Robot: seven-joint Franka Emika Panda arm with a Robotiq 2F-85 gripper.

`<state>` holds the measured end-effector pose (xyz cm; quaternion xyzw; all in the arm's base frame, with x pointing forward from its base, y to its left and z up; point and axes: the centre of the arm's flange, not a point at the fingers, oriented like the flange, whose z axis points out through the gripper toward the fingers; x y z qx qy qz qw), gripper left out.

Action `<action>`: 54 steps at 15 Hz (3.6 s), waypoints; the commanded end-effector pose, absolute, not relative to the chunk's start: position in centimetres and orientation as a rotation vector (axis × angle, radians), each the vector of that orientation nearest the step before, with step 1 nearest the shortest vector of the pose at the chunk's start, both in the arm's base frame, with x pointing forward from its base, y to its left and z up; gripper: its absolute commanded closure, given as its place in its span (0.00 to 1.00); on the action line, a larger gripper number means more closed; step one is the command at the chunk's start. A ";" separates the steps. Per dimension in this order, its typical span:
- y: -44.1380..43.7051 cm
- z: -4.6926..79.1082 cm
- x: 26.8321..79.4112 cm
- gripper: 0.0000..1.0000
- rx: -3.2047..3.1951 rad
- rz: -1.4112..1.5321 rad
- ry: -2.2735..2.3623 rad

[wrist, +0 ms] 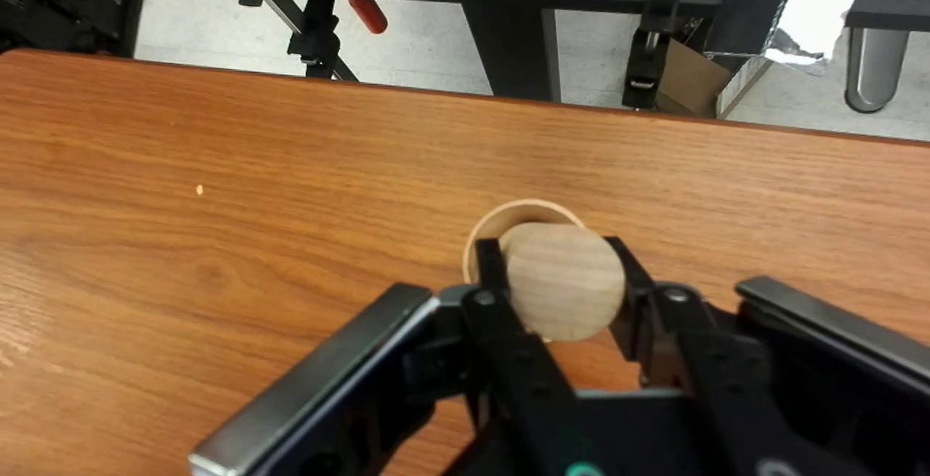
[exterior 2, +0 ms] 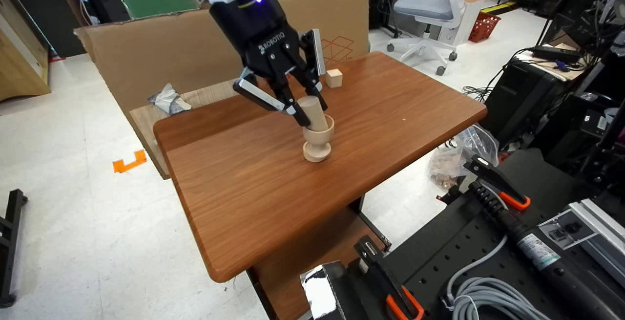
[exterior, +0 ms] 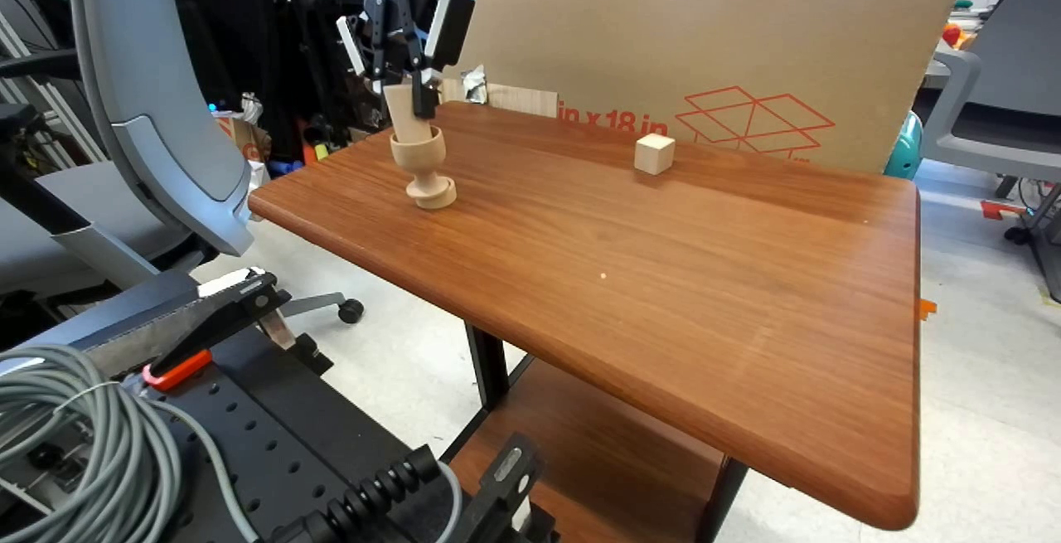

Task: Remove the cylinder from the wooden cup then put it back in the cup.

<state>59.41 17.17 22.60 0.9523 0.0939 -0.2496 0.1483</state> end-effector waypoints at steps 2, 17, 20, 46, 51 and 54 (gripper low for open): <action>17.2 23.3 59.4 0.90 2.724 -0.711 0.224; 9.1 35.0 64.0 0.90 2.866 -0.511 -0.155; 5.5 33.9 66.2 0.90 2.870 -0.467 -0.269; 3.8 18.8 70.8 0.90 2.857 -0.610 -0.329; 3.9 18.9 70.8 0.40 2.870 -0.612 -0.333; 4.1 19.9 70.5 0.26 2.887 -0.599 -0.323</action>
